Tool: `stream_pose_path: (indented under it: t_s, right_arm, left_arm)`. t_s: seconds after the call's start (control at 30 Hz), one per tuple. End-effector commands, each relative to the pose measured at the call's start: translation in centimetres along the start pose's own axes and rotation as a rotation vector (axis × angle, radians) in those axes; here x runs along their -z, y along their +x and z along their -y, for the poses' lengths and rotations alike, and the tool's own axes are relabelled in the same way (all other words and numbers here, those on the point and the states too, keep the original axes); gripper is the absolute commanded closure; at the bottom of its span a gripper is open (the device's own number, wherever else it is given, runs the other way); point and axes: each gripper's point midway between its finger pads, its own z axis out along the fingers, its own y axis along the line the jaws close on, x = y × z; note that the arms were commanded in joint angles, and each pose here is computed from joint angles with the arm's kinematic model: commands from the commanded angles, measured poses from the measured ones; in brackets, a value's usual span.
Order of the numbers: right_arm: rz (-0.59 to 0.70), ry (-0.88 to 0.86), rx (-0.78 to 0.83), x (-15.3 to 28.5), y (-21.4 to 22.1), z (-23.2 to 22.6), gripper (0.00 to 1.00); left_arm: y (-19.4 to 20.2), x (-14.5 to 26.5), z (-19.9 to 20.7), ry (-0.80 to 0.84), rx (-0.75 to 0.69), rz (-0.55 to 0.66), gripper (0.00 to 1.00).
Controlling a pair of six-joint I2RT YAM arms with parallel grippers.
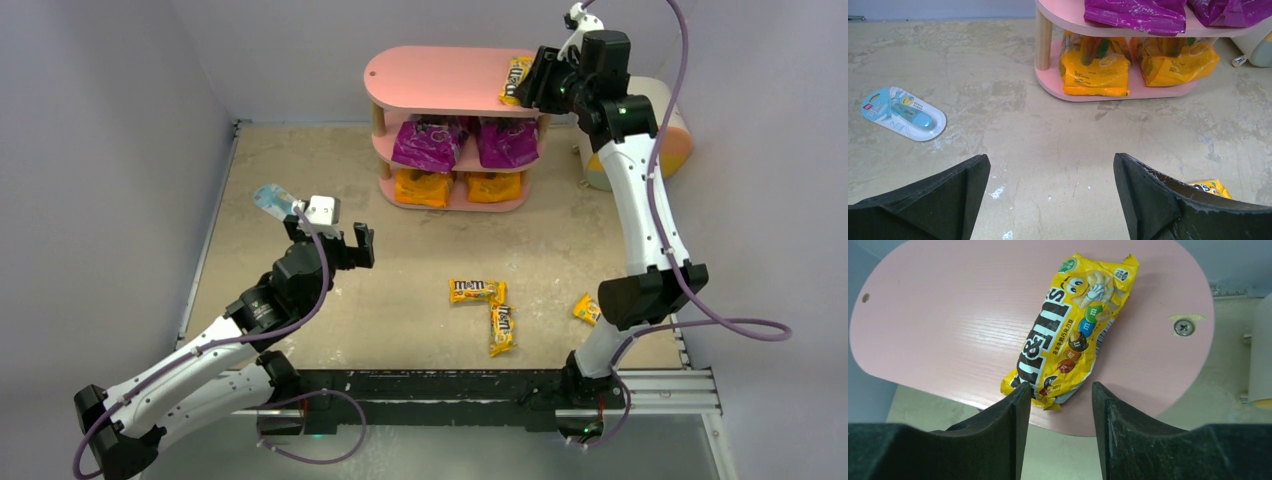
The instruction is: Place and organize the candy bags onto the shelf
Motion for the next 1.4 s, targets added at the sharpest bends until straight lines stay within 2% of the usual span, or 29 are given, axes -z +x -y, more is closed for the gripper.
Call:
stream_pose_path:
  t_s: [0.0, 0.1, 0.23, 0.57, 0.73, 0.9, 1.03, 1.17, 1.27, 1.3, 1.37]
  right_arm:
    - [0.006, 0.115, 0.03, 0.8, -0.2, 1.9, 0.52]
    - [0.002, 0.146, 0.038, 1.0, 0.0, 2.6, 0.6]
    - [0.004, 0.191, 0.052, 1.6, 0.1, 3.3, 0.64]
    - [-0.014, 0.129, 0.069, 1.4, 0.5, 2.4, 0.65]
    - [0.008, 0.048, 0.073, 2.3, -0.1, 0.7, 0.64]
    - [0.035, 0.049, 0.072, 3.6, -0.6, 0.4, 0.62]
    - [0.074, 0.089, 0.069, 5.6, -0.9, 0.9, 0.56]
    - [0.13, 0.102, 0.062, 8.7, 0.6, 1.2, 0.44]
    - [0.171, 0.079, 0.045, 11.2, 4.8, 1.7, 0.28]
    - [0.21, 0.051, 0.041, 13.0, 5.9, 1.4, 0.21]
    - [0.196, -0.002, 0.005, 13.7, 10.1, 1.4, 0.05]
  left_arm:
    - [-0.6, 0.0, 0.3, 0.01, 0.024, 0.016, 0.0]
    - [-0.7, 0.0, 0.3, 0.008, 0.025, 0.018, 0.0]
    - [-0.5, -0.1, 0.4, 0.012, 0.019, 0.012, 0.0]
    - [-0.5, -0.1, 0.4, 0.011, 0.017, 0.012, 0.0]
    - [-0.6, -0.1, 0.4, 0.014, 0.018, 0.013, 0.0]
    - [-0.5, -0.1, 0.6, 0.022, 0.022, 0.009, 0.0]
    - [-0.6, 0.0, 0.9, 0.037, 0.031, 0.008, 0.0]
    - [-0.5, 0.1, 1.0, 0.042, 0.068, 0.003, 0.0]
    - [-0.1, 0.3, 1.3, 0.058, 0.093, -0.009, 0.0]
    - [0.1, 0.3, 1.5, 0.069, 0.1, -0.017, 0.0]
    - [0.8, 0.4, 1.9, 0.089, 0.113, -0.038, 0.0]
